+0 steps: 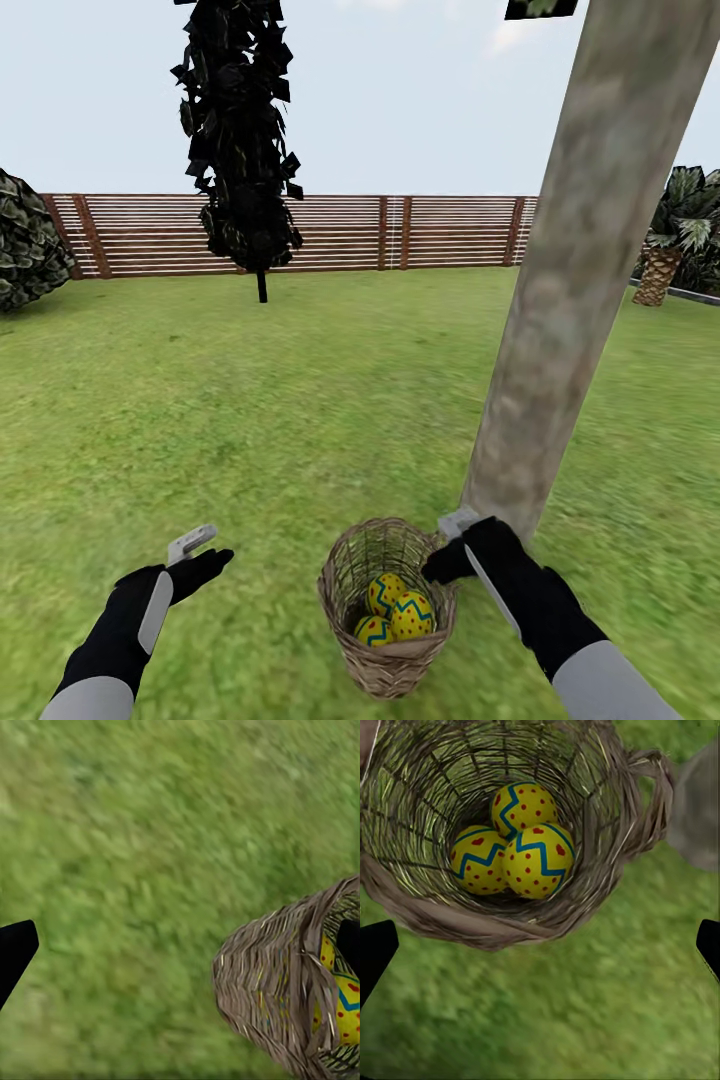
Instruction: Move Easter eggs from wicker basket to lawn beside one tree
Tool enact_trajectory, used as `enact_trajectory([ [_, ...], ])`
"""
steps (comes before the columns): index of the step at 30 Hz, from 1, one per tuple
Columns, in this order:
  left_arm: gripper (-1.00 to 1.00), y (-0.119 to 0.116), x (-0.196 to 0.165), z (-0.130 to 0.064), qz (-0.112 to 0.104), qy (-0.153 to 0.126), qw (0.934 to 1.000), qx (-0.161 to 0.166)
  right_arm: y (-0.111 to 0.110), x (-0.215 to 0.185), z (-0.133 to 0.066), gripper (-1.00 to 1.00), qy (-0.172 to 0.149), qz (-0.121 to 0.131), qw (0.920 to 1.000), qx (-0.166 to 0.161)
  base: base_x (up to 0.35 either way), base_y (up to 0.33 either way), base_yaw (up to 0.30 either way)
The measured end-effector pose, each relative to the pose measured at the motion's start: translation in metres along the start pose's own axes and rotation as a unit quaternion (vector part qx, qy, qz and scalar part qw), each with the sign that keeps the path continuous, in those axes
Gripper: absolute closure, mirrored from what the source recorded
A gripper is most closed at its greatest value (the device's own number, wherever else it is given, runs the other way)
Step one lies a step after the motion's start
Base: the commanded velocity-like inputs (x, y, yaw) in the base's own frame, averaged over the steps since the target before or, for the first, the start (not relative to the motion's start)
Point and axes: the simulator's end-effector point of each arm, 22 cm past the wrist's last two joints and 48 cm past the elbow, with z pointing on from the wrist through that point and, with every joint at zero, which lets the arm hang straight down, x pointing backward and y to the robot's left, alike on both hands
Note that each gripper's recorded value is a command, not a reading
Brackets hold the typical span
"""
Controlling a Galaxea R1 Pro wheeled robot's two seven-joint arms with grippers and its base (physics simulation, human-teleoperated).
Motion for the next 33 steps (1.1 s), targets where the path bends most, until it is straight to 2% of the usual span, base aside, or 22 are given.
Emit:
enact_trajectory([
  [4, -1.00, 0.001, 0.002, 0.001, 0.000, 0.002, 1.0000, -0.001, 0.014, -0.014, -0.001, -1.00, -0.010, -0.003, 0.9999, -0.009, 0.000, 0.000, 0.145],
  [9, -1.00, 0.002, 0.004, 0.003, 0.000, 0.005, 1.0000, -0.002, 0.025, -0.020, 0.001, -1.00, -0.010, -0.016, 0.9998, -0.001, 0.000, 0.000, 0.164],
  [14, -1.00, 0.004, 0.006, 0.005, -0.001, 0.007, 1.0000, -0.004, 0.040, -0.013, 0.012, -1.00, 0.006, -0.026, 0.9996, -0.001, 0.000, 0.000, 0.166],
  [20, -1.00, 0.004, 0.009, 0.007, -0.005, 0.010, 0.9999, -0.002, 0.046, 0.005, 0.025, -1.00, 0.031, -0.026, 0.9992, -0.006, 0.183, 0.000, 0.166],
  [21, -1.00, 0.002, 0.010, 0.007, -0.009, 0.011, 0.9999, 0.003, 0.045, 0.007, 0.026, -1.00, 0.033, -0.025, 0.9991, -0.005, 0.297, 0.000, 0.166],
  [24, -1.00, -0.013, 0.007, 0.007, -0.035, 0.008, 0.9982, 0.049, 0.044, 0.011, 0.029, -1.00, 0.039, -0.024, 0.9989, -0.005, 0.135, 0.000, 0.166],
  [27, -1.00, -0.029, 0.004, 0.005, -0.043, 0.006, 0.9948, 0.092, 0.042, 0.013, 0.031, -1.00, 0.042, -0.024, 0.9988, -0.004, 0.027, 0.000, 0.166],
  [33, -1.00, -0.035, 0.006, 0.006, -0.045, 0.008, 0.9930, 0.109, 0.031, 0.028, 0.039, -1.00, 0.061, -0.020, 0.9978, 0.018, 0.002, 0.000, 0.128],
])
